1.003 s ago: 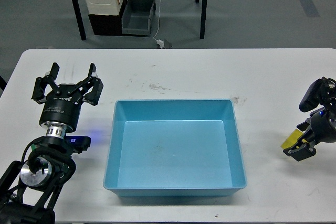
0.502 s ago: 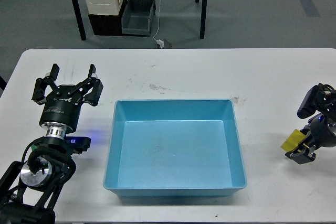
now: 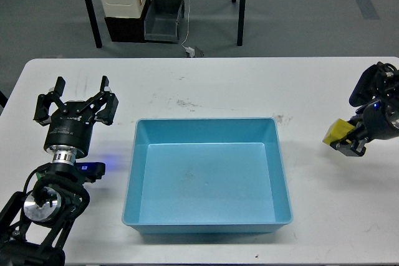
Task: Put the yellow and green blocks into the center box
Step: 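Lift the yellow cube and carry it over the blue box, then open the right gripper to drop the cube into the box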
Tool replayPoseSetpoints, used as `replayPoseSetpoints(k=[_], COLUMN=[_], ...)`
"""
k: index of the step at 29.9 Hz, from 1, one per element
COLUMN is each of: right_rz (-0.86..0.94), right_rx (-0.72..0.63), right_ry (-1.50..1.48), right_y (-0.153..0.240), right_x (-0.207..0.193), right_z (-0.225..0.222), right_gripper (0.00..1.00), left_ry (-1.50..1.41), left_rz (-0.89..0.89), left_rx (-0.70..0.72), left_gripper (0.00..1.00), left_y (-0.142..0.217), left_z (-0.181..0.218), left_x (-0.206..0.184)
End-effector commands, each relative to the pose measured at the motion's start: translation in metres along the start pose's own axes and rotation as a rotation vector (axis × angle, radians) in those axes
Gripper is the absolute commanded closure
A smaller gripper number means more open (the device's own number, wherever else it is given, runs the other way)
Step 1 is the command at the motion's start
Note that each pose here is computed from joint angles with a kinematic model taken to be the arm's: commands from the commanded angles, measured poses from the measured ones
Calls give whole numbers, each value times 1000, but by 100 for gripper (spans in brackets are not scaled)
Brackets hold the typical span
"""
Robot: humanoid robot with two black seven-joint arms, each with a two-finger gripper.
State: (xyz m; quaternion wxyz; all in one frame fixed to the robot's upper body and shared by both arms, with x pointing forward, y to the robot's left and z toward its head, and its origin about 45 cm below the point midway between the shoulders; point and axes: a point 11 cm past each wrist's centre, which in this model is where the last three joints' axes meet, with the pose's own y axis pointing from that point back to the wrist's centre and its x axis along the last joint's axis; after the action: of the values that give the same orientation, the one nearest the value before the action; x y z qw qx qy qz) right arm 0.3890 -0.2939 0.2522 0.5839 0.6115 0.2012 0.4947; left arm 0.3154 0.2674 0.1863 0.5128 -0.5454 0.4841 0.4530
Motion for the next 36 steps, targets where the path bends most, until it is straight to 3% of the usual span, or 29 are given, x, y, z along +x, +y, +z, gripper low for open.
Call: replayPoseSetpoints(k=[1,8,18,21,22,23,24,25,31,36], right_rz=[123,244,101,77,69,64,65,61,86,411], right_rx=[-23,147,291,313,316,324,337,349,382,454], right_ry=[103,279,341,305,289,274,261,256,215,132], right_y=[29,31,-56,-80,-87,-93,-98,-102,-108,-96], right_x=[64,164,159,152,148,145,143,141,135,174], right_z=[-3,-79,-143,-152,-152,-155,-159,-163,-169,-178], right_gripper=[95,95,92,77,64,42,27,21,6,3], left_ry=[-6,-36,-75,-100,-119,-144,-176,-207,-665,-1079], left_rz=[-2,-6,-39,0,10,7,0,-4,-83,-177], left_rx=[-4,-9,-93,-88,-83,-79,-72,-67,-9,67], left_gripper=[0,0,0,0,0,0,0,0,0,0], left_y=[0,-1,-8,-17,-18,-19,-19,-20,-29,-36], left_z=[3,15,55,58,61,67,71,76,108,127], left_x=[-1,-5,-24,-27,-28,-31,-35,-38,-78,-116])
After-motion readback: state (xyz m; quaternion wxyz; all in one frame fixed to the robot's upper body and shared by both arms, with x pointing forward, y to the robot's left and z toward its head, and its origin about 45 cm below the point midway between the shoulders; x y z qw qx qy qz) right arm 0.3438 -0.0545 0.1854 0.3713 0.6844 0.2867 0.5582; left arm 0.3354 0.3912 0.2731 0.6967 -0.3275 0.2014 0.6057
